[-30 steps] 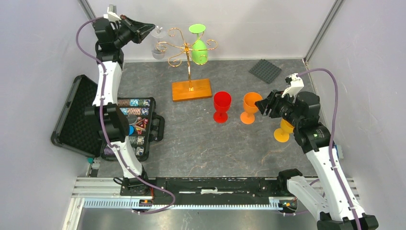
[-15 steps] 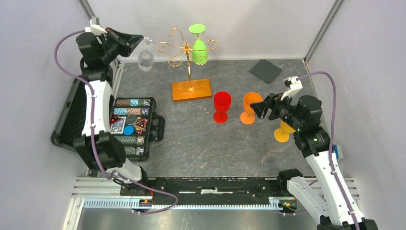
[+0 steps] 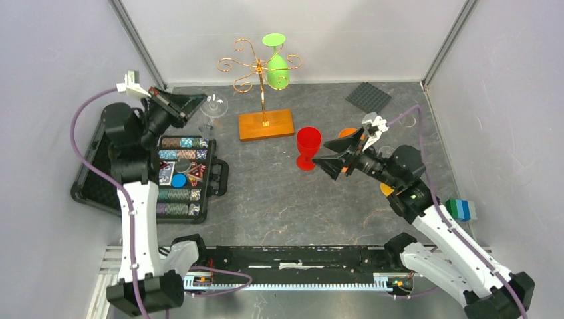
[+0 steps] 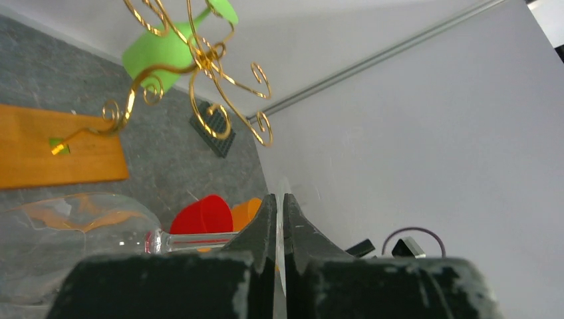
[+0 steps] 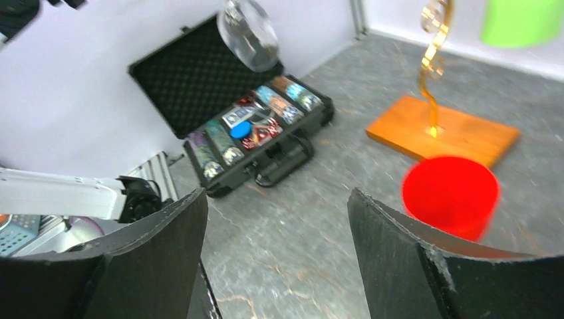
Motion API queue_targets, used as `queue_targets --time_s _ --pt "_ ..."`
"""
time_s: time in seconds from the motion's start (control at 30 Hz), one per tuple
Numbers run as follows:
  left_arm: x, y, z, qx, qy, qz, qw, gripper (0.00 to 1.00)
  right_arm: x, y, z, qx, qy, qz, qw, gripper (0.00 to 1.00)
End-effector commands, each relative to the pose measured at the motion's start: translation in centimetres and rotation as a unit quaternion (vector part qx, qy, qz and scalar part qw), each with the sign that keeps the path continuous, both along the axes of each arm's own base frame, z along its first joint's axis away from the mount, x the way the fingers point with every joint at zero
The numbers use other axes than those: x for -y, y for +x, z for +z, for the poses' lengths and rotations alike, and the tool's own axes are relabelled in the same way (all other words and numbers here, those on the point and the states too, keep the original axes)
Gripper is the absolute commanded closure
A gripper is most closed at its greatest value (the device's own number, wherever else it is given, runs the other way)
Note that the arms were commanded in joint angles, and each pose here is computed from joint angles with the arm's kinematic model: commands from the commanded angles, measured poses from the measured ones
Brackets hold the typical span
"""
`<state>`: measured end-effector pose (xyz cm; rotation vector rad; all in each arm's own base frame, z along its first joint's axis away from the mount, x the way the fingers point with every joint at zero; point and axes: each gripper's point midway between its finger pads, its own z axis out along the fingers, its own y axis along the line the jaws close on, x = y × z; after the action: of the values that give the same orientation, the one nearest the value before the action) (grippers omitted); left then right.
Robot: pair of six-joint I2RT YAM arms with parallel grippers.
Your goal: Take the wine glass off the wine glass rack
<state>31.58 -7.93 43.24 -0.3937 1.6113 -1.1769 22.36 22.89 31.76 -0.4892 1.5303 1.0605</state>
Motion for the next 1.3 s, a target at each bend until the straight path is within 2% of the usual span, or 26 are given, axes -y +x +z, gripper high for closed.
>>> queue_targets --time_s 0.0,0.27,0.37,0.5,0.63,0.97,1.27 --pt "1.6 -3.4 0.1 0.002 -0.035 -0.030 0.999 0.98 -2.9 -1.1 4.4 0.098 0.070 0.032 0.992 0.18" --pt "4.3 -5.9 -2.2 -0.034 -0.073 -0.073 0.994 0.98 -10.1 -3.0 3.7 0.201 0.040 0.049 0.978 0.17" --pt "5.5 -6.7 -2.6 -0.041 -0.082 -0.094 0.991 0.98 -12.0 -2.7 3.8 0.228 0.050 0.041 0.972 0.17" --pt "7.1 -7.9 -2.9 -0.047 -0.096 -0.123 0.987 0.98 -13.0 -1.9 4.3 0.248 0.082 0.025 0.965 0.17" --pt "8.5 -8.9 -3.5 -0.056 -0.102 -0.142 0.983 0.98 -14.3 -0.6 4.3 0.262 0.082 0.008 0.961 0.16" --pt "10.1 -9.6 -4.2 -0.066 -0.108 -0.164 0.978 0.98 -16.9 -1.1 3.8 0.293 0.077 0.043 0.952 0.18" --pt "10.2 -10.5 -3.3 -0.058 -0.118 -0.169 0.977 0.98 -18.3 -1.3 4.4 0.297 0.093 0.063 0.948 0.50"
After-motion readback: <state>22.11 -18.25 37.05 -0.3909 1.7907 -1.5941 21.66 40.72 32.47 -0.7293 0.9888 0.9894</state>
